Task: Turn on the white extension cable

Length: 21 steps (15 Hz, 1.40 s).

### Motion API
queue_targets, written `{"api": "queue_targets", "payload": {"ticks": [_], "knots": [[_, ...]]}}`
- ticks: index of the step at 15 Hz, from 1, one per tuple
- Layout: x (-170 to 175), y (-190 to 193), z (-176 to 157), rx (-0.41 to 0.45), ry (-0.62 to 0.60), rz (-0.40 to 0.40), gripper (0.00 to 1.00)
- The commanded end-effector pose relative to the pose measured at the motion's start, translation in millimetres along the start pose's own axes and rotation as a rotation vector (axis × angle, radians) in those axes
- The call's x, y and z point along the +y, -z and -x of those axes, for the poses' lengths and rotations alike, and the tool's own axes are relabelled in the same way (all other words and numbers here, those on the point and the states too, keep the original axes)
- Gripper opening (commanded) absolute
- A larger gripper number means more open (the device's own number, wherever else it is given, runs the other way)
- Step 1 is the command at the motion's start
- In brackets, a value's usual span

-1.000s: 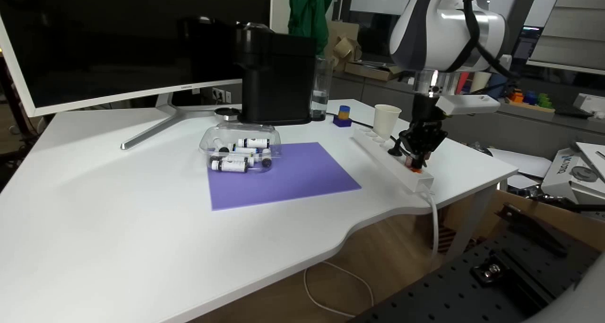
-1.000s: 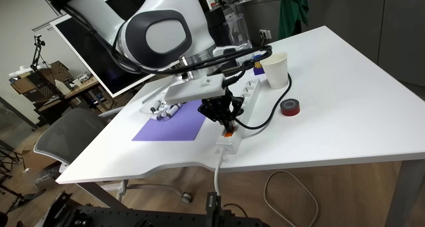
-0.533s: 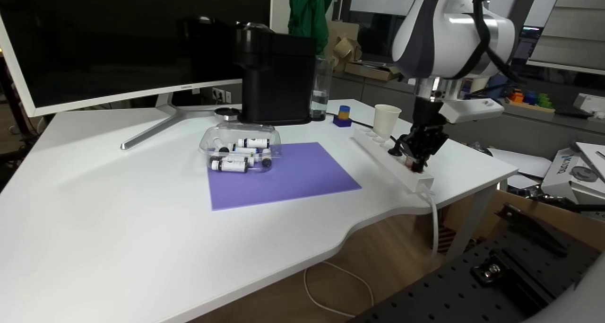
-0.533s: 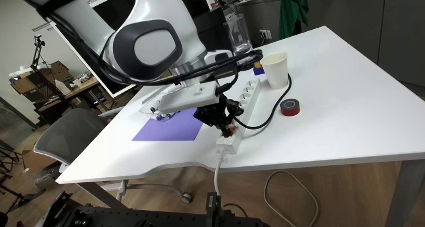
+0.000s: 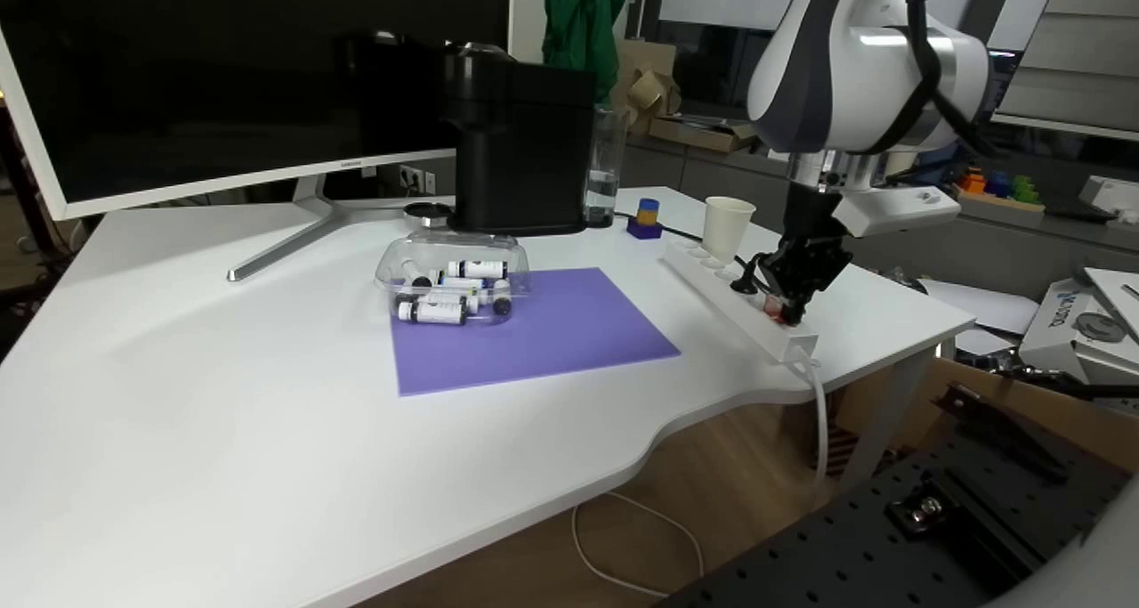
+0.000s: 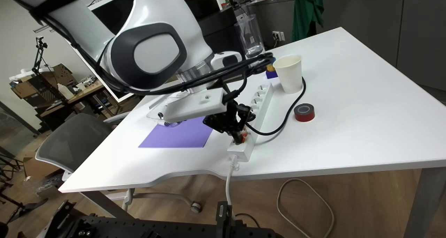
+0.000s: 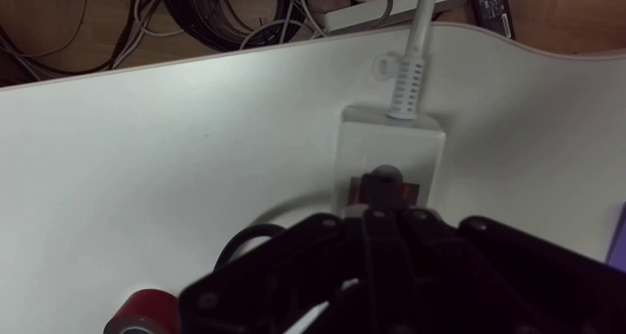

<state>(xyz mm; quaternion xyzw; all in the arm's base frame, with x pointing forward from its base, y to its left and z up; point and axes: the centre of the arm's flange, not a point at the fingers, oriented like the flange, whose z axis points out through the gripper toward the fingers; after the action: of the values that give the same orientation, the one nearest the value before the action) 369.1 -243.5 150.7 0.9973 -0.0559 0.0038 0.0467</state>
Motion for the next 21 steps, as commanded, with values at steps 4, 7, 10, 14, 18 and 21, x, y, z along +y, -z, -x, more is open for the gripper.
{"api": "queue_targets", "payload": {"ticks": [4, 7, 10, 14, 18, 21], "knots": [[-3, -2, -13, -0.007, -0.008, -0.019, 0.0], [-5, 1, -20, 0.0, -0.004, -0.023, 0.0], [-2, 3, -22, -0.016, -0.018, -0.027, 0.0], [5, 4, -19, -0.063, -0.042, -0.032, 0.0], [10, 1, -21, -0.104, -0.049, -0.043, 0.0], [12, -2, -26, -0.102, -0.037, -0.045, 0.0]]}}
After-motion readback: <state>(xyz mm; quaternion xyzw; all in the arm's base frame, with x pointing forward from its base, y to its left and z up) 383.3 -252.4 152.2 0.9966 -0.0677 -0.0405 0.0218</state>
